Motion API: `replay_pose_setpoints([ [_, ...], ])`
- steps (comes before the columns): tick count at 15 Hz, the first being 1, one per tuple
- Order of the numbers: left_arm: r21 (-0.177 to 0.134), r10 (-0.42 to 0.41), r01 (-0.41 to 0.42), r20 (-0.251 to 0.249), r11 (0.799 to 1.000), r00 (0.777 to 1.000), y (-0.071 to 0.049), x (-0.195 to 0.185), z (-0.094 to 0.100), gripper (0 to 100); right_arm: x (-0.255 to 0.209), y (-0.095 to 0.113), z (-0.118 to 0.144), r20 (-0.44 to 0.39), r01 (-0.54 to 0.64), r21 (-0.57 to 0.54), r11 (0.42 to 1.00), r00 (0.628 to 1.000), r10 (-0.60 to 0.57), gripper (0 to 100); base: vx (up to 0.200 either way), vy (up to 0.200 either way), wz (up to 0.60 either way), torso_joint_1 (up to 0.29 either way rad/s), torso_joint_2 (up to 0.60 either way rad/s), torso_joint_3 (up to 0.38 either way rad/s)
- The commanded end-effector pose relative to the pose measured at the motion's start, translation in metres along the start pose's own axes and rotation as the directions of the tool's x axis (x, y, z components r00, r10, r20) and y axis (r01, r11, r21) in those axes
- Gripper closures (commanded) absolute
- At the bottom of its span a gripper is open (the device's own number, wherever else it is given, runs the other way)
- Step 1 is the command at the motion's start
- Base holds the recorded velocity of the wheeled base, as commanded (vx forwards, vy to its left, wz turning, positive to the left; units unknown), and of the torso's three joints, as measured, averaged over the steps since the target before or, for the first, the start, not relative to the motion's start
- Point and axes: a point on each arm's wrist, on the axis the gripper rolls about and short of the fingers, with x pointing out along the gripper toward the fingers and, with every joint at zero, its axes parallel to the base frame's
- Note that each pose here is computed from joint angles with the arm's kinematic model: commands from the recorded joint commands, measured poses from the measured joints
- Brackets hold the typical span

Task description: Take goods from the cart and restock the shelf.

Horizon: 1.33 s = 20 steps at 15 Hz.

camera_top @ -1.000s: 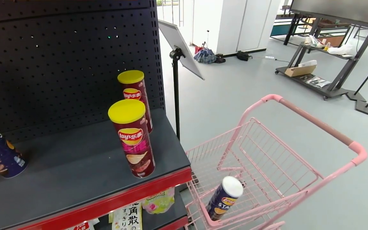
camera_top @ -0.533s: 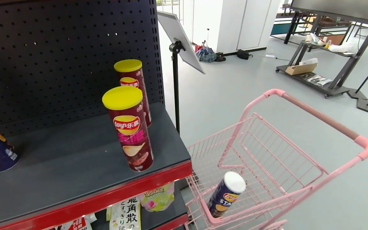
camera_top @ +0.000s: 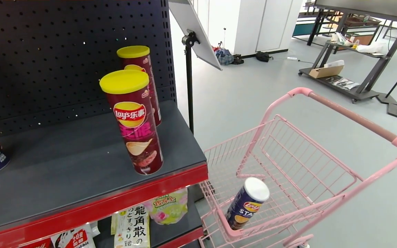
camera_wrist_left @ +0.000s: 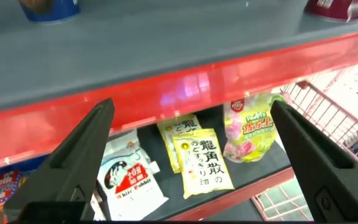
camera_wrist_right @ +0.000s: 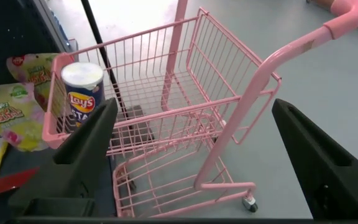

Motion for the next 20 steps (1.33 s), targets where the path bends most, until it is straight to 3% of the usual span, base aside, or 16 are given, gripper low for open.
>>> replay_pose_setpoints([
  [1, 0.0, 0.001, -0.001, 0.001, 1.0, 1.0, 0.0, 0.0, 0.0, 0, 0.0001, 0.0, 0.0, 0.0, 0.0, 0.0, 1.0, 1.0, 0.0, 0, 0.0, 0.0, 0.0, -0.134, 0.39, 0.246],
  [6, 0.0, 0.001, -0.001, 0.001, 1.0, 1.0, 0.0, 0.0, 0.0, 0, 0.0001, 0.0, 0.0, 0.0, 0.0, 0.0, 1.0, 1.0, 0.0, 0, -0.12, 0.0, 0.0, -0.027, 0.08, 0.05],
  [13, -0.002, 0.001, -0.001, 0.001, 1.0, 1.0, 0.0, 0.0, 0.0, 0, 0.0001, 0.0, 0.0, 0.0, 0.0, 0.001, 1.0, 1.0, 0.0, 0, 0.0, 0.0, 0.0, 0.0, 0.0, 0.0],
  [20, -0.002, 0.001, -0.001, 0.001, 1.0, 1.0, 0.0, 0.0, 0.0, 0, 0.0001, 0.0, 0.0, 0.0, 0.0, 0.001, 1.0, 1.0, 0.0, 0, 0.0, 0.0, 0.0, -0.149, 0.46, 0.307],
])
